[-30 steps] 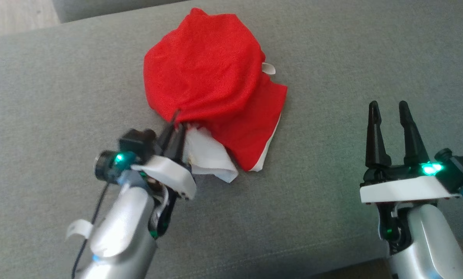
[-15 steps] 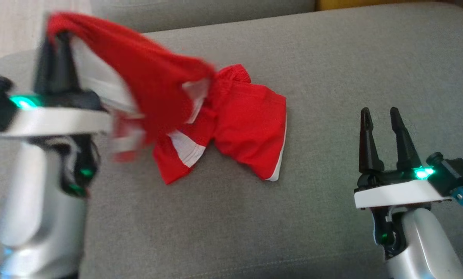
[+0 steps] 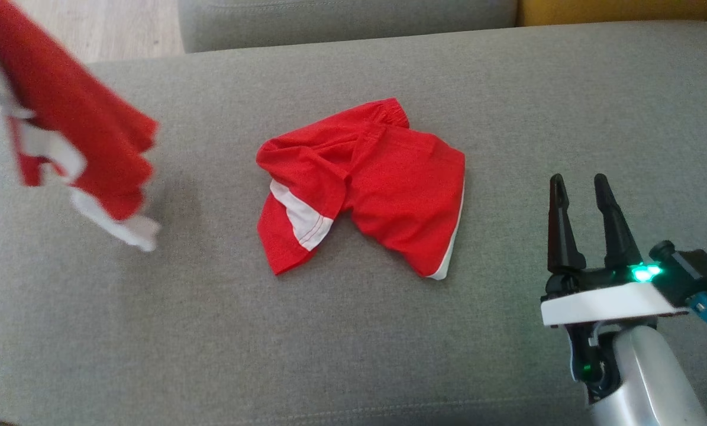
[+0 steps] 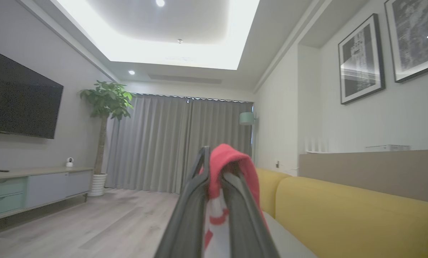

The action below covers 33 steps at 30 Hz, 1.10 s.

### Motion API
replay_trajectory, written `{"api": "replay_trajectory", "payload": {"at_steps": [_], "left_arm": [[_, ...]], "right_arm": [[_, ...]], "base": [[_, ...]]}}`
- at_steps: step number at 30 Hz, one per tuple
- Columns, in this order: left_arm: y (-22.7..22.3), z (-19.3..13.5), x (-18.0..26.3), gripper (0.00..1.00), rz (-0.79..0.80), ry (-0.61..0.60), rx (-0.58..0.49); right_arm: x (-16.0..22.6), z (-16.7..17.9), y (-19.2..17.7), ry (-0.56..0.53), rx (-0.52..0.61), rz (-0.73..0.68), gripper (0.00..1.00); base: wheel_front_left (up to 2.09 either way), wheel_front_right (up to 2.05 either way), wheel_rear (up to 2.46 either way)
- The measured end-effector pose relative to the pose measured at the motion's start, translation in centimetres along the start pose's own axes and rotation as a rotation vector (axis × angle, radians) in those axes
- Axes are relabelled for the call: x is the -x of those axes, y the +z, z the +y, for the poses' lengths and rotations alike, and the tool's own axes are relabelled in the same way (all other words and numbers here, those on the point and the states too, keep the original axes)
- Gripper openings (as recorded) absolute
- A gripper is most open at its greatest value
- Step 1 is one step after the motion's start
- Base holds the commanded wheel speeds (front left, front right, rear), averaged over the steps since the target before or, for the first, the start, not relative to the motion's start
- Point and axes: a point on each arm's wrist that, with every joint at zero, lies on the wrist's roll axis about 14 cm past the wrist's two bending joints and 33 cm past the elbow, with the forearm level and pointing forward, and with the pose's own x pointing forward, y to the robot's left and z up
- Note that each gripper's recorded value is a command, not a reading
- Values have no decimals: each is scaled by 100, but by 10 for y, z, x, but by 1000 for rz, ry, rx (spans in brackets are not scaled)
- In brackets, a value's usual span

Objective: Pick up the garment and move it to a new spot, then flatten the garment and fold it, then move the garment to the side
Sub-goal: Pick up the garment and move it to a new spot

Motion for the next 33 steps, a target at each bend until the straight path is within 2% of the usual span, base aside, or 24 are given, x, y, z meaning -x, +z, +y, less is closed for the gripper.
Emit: {"api": "replay_trajectory", "payload": {"at_steps": [5,9,11,14,20,27,28,29,30,33], "left_arm": [[2,50,1,0,39,69,-109],[-21,69,8,0,137,80,-145],[-31,71,11,0,169,80,-143],[-69,66,27,0,275,65,-124],[-144,57,72,0,444,119,-14],[-221,64,138,0,710,153,-26],[-229,62,148,7,745,147,-30],[-236,58,157,49,774,138,-26],[-241,55,163,100,795,136,-22],[-245,44,172,100,821,103,-20]], "right_arm": [[-3,2,-4,6,0,10,100],[-5,2,-7,9,12,17,100],[-5,2,-8,10,13,19,100],[-6,1,-11,8,13,27,100],[-4,-6,-16,-8,23,44,100],[-11,-16,-14,-32,32,35,100],[-11,-17,-14,-35,33,35,100],[-11,-18,-14,-36,33,36,100],[-11,-18,-15,-36,33,37,100],[-13,-19,-13,-38,34,32,100]], "base": [[0,0,0],[0,0,0],[0,0,0],[0,0,0],[0,0,0],[0,0,0],[0,0,0],[0,0,0],[0,0,0],[0,0,0]]}}
